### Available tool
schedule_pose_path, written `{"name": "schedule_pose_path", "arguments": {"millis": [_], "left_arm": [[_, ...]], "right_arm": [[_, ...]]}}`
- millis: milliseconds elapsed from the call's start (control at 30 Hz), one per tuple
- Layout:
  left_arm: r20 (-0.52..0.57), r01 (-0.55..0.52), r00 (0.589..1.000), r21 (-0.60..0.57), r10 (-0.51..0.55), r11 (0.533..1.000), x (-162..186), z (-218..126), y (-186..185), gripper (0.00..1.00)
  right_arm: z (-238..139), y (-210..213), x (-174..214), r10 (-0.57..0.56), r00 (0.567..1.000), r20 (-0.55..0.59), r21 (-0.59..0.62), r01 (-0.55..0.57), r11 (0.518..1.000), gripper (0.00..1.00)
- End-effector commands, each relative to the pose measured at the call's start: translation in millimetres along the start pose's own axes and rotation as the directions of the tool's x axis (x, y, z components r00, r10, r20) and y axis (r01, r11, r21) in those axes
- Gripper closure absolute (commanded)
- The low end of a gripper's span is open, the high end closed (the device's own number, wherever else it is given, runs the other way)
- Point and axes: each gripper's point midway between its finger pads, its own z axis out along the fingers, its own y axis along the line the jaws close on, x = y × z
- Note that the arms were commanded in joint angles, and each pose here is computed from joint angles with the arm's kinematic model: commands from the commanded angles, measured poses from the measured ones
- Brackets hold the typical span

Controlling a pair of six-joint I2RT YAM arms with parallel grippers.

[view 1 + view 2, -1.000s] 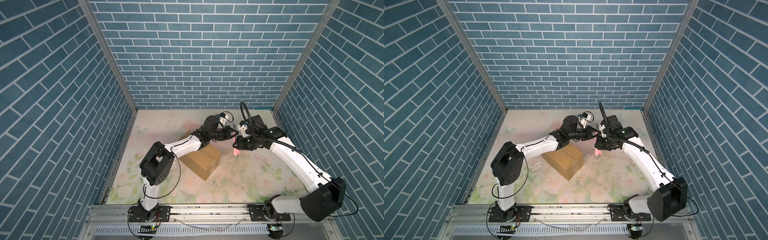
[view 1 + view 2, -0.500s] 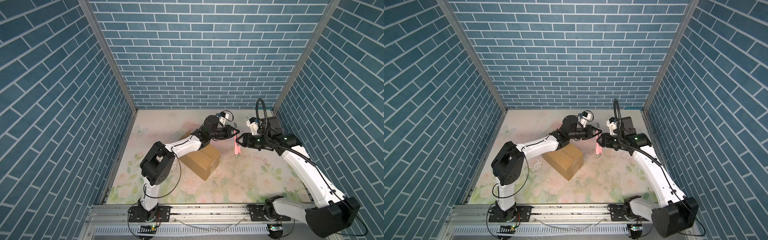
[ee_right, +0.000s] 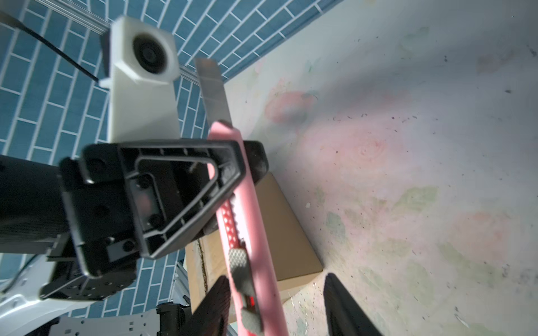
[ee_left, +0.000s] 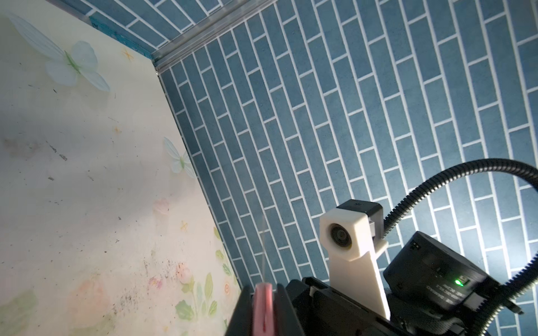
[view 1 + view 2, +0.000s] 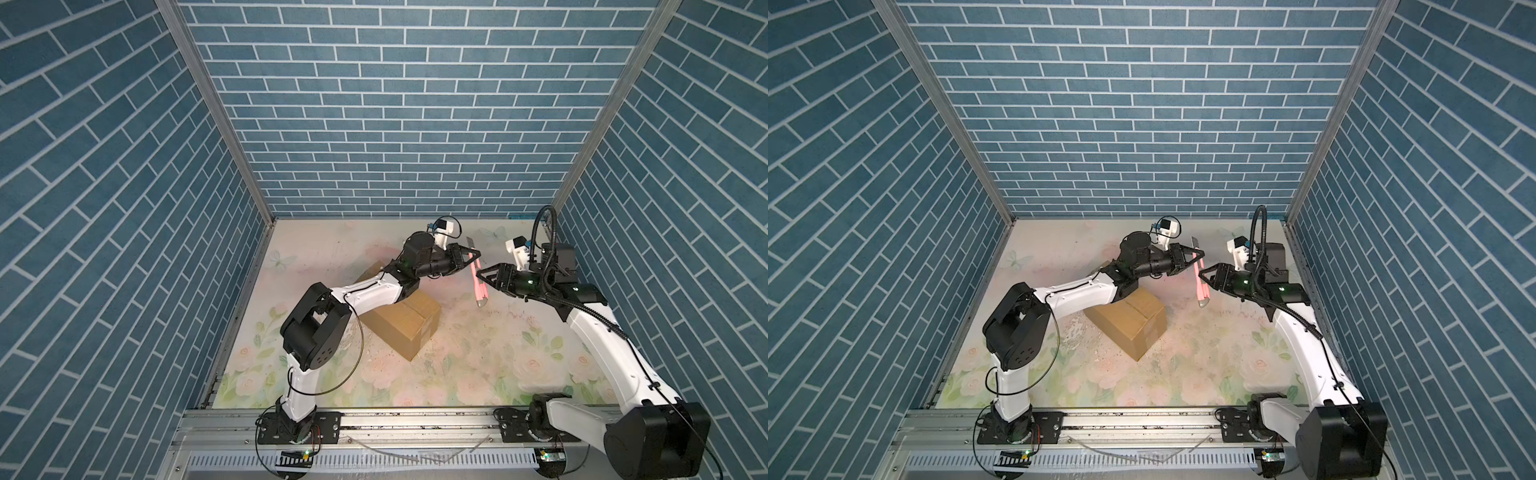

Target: Unpack the express box

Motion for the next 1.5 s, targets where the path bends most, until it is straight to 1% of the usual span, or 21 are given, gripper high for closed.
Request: {"name": "schedule_pose_path", "arguments": {"millis": [0,233,333,533,967,1033,1200,1333,1467], "left_arm": [[0.064,0.009,0.998,0.039,-0.011,0.999,-10.2,-1.4,-1.5,1.00],[0.106,0.007,0.994,0.063,-0.013,0.998,-15.1,4.0,-1.4,1.00],[0.118,0.013,0.993,0.096,-0.025,0.995,-16.2,9.6,-5.0,1.00],[0.111,0.026,0.993,0.122,-0.040,0.992,-10.8,18.1,-7.5,1.00],[0.117,0.035,0.992,0.175,-0.056,0.984,-7.7,17.8,-24.5,1.00],[0.118,0.035,0.991,0.182,-0.057,0.983,-7.3,18.0,-26.3,1.00],[0.121,0.035,0.991,0.196,-0.059,0.980,-6.2,18.4,-30.1,1.00],[0.119,0.037,0.991,0.201,-0.062,0.979,-4.7,19.3,-30.8,1.00],[0.120,0.038,0.991,0.201,-0.063,0.979,-4.2,19.0,-29.9,1.00]], "right_arm": [[-0.9,17.5,-13.9,-0.024,0.999,0.041,-0.129,0.029,0.991,0.47],[6.8,22.8,-19.0,-0.025,1.000,0.018,-0.204,0.029,0.979,0.49],[8.9,22.8,-18.9,-0.029,1.000,0.009,-0.214,0.030,0.976,0.50],[11.1,23.9,-20.3,-0.035,0.999,0.006,-0.237,0.035,0.971,0.54],[13.7,22.8,-22.4,-0.044,0.999,0.008,-0.266,0.044,0.963,0.58],[12.9,23.4,-23.1,-0.044,0.999,0.009,-0.272,0.045,0.961,0.61],[10.7,24.9,-24.9,-0.036,0.999,0.011,-0.294,0.038,0.955,0.73],[10.2,25.4,-25.3,-0.033,0.999,0.010,-0.302,0.034,0.953,0.79],[7.7,27.5,-25.5,-0.036,0.999,0.017,-0.306,0.040,0.951,0.88]]}}
